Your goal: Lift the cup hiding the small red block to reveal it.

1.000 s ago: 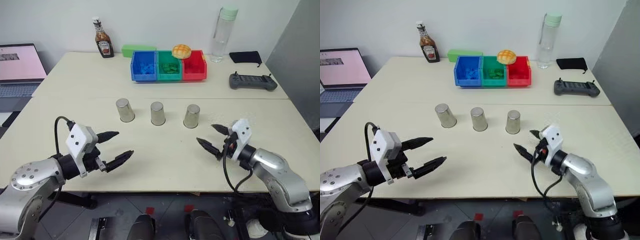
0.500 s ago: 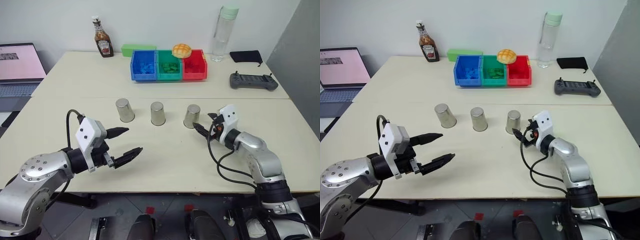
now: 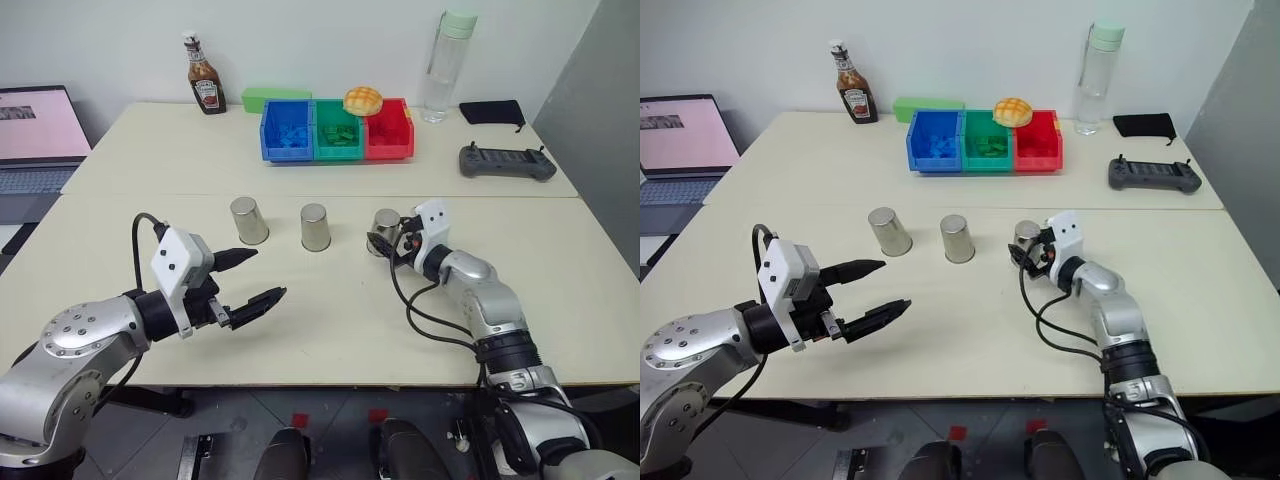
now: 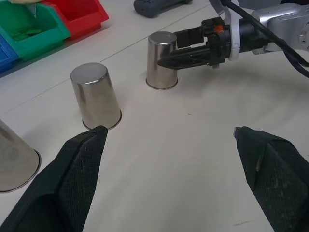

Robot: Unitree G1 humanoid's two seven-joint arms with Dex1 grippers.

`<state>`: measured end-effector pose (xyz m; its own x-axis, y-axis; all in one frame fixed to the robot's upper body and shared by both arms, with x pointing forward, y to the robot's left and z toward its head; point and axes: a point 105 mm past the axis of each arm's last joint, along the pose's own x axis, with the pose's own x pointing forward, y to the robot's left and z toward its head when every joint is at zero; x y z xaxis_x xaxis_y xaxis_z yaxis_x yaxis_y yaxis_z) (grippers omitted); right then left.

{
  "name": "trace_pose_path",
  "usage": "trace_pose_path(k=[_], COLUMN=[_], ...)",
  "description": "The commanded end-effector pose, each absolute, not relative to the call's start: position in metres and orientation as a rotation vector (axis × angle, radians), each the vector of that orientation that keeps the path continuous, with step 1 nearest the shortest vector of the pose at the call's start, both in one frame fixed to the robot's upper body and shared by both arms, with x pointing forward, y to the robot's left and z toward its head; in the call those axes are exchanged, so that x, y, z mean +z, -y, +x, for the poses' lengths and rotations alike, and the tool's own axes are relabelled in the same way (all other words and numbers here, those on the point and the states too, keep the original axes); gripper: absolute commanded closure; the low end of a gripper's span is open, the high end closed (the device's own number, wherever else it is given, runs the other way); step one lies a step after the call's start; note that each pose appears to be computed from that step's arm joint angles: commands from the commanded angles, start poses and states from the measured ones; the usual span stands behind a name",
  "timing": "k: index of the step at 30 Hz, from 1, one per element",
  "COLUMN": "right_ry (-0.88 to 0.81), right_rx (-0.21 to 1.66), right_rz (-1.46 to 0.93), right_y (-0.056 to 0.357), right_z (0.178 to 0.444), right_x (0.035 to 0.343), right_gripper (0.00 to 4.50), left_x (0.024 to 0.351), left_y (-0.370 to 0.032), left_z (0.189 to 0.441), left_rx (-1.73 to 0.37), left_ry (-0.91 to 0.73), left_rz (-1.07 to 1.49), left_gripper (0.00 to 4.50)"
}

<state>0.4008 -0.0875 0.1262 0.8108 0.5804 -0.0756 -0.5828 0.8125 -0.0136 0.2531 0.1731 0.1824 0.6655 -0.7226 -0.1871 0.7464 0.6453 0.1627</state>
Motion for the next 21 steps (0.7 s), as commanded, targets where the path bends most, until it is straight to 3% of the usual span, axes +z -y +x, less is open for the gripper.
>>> trace_pose_path(k=[1, 3, 12, 17, 21], right_ry=[-0.001, 0.005, 0.016, 0.083, 0.192], right_rx=[0.628, 0.625, 0.654, 0.681, 0.721], right_rz=[-0.048, -0.039, -0.043, -0.086, -0.115], right_y=[0.083, 0.083, 0.079, 0.075, 0.068], right_z=[0.405, 0.407, 0.403, 0.399, 0.389], right_x=[0.140, 0.141, 0.140, 0.152, 0.178], right_gripper=[0.01, 0.01, 1.83, 1.86, 1.86], left_x=[0.188, 0.188, 0.185, 0.184, 0.182], left_y=[-0.171, -0.172, -0.174, -0.176, -0.178], left_z=[0.251, 0.251, 0.252, 0.254, 0.255], left_rx=[-0.845, -0.842, -0.833, -0.829, -0.823], left_ry=[-0.086, -0.086, -0.089, -0.093, -0.095], left_rz=[0.251, 0.254, 0.254, 0.256, 0.257], left_gripper=[0.00, 0.00, 0.00, 0.00, 0.00])
